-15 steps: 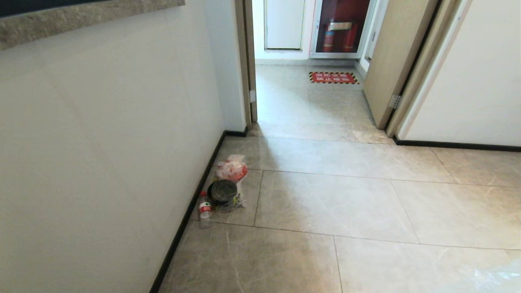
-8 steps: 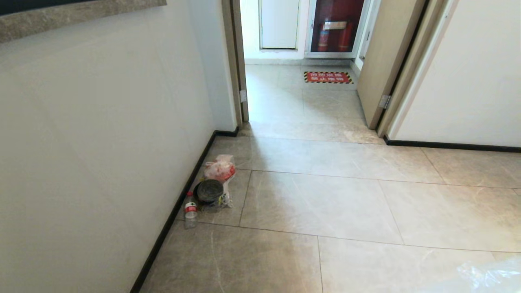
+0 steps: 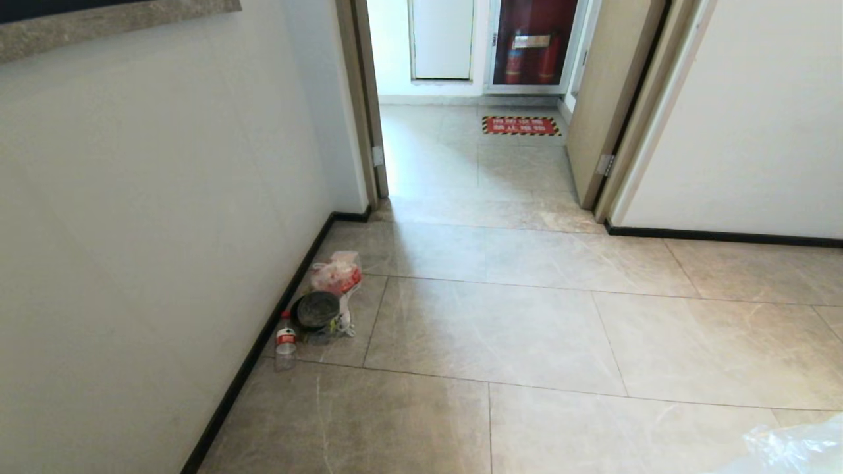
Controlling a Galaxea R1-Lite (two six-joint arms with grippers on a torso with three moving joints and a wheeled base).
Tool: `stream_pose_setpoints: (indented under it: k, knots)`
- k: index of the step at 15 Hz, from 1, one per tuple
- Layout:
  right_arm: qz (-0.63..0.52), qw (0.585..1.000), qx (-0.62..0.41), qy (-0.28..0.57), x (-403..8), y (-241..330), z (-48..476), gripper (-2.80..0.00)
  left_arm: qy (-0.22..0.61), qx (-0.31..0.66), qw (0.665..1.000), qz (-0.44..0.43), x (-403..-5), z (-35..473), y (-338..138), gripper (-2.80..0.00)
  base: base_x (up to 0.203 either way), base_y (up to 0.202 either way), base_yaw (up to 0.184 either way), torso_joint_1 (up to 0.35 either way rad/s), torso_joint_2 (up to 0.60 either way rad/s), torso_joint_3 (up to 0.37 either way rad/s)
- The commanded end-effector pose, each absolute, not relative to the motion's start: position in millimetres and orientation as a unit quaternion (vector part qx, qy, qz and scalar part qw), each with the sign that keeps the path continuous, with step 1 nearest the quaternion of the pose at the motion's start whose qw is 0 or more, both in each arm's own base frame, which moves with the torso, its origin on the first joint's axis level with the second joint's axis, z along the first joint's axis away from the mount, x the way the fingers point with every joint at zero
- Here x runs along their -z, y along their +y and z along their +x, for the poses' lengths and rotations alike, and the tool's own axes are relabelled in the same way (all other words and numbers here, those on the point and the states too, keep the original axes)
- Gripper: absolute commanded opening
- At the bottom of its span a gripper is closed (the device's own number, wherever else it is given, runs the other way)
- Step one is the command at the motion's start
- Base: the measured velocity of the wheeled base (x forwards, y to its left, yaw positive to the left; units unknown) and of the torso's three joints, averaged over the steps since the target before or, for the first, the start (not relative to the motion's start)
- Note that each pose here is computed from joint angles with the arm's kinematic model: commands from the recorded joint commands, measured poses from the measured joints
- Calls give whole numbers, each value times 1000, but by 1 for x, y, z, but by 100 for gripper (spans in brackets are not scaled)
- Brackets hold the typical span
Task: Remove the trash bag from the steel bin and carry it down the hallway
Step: Put the trash bag at the door
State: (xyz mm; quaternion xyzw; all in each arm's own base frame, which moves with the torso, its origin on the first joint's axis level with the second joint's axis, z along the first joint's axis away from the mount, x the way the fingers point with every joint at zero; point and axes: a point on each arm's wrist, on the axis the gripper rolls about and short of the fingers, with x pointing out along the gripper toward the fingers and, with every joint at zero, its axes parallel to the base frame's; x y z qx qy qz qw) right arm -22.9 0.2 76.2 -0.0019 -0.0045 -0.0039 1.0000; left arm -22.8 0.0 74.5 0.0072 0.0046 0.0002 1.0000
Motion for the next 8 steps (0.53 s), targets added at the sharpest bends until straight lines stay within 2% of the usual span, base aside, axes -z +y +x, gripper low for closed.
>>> stream_pose_setpoints:
  k: [1,8]
  knots:
    - [-3,1000,4,-4,-76,0,-23,-280,4,-1,1000,8,-75,-23,0,-280,0,0,0,0,0,0]
    - [-2,1000,4,-4,-76,0,-23,-280,4,-1,1000,7,-75,-23,0,-280,0,0,0,0,0,0]
